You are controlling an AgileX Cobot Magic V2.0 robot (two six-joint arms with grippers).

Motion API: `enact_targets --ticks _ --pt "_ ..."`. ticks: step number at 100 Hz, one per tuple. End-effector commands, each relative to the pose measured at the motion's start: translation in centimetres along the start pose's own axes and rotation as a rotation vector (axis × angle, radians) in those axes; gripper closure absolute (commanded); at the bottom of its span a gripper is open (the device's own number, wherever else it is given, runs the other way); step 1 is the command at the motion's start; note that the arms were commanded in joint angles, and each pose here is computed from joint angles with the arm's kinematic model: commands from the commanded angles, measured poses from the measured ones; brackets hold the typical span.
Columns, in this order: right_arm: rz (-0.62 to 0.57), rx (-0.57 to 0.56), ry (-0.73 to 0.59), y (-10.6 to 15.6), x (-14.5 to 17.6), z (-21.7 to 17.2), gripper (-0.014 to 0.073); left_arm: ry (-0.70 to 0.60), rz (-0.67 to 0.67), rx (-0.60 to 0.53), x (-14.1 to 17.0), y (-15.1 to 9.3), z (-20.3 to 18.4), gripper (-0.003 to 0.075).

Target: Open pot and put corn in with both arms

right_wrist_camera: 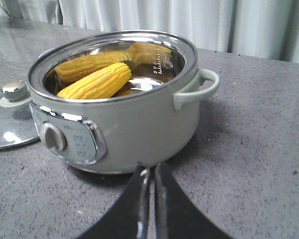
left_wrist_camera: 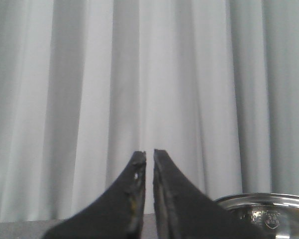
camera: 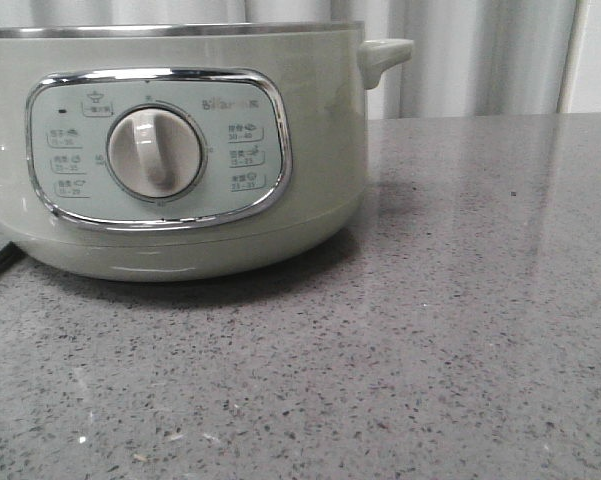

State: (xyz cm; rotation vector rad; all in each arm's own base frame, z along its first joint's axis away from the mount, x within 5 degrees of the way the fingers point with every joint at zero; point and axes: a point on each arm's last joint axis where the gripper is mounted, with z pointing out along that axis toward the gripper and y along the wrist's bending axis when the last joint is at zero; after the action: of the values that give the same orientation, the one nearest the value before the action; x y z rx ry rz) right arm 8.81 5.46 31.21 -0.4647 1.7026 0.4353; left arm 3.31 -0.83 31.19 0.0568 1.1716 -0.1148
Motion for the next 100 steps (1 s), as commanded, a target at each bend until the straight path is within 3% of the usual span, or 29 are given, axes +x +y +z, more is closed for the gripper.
enact_targets --ticks 1,46,100 --pt "-0.012 0.027 -0.123 -0.2 -0.5 -0.9 0.0669 -0.036 -0.028 0.017 -0.5 -0.2 -0.3 0.0741" --pt "-0.011 0.036 -0.122 -0.3 3.1 -1.6 0.0669 0.020 -0.034 0.019 3.1 -0.1 -1.2 0.0741" --pt "-0.010 0.024 -0.073 -0.2 3.6 -1.5 0.0669 0.022 -0.034 0.019 3.2 -0.1 -1.2 0.0741"
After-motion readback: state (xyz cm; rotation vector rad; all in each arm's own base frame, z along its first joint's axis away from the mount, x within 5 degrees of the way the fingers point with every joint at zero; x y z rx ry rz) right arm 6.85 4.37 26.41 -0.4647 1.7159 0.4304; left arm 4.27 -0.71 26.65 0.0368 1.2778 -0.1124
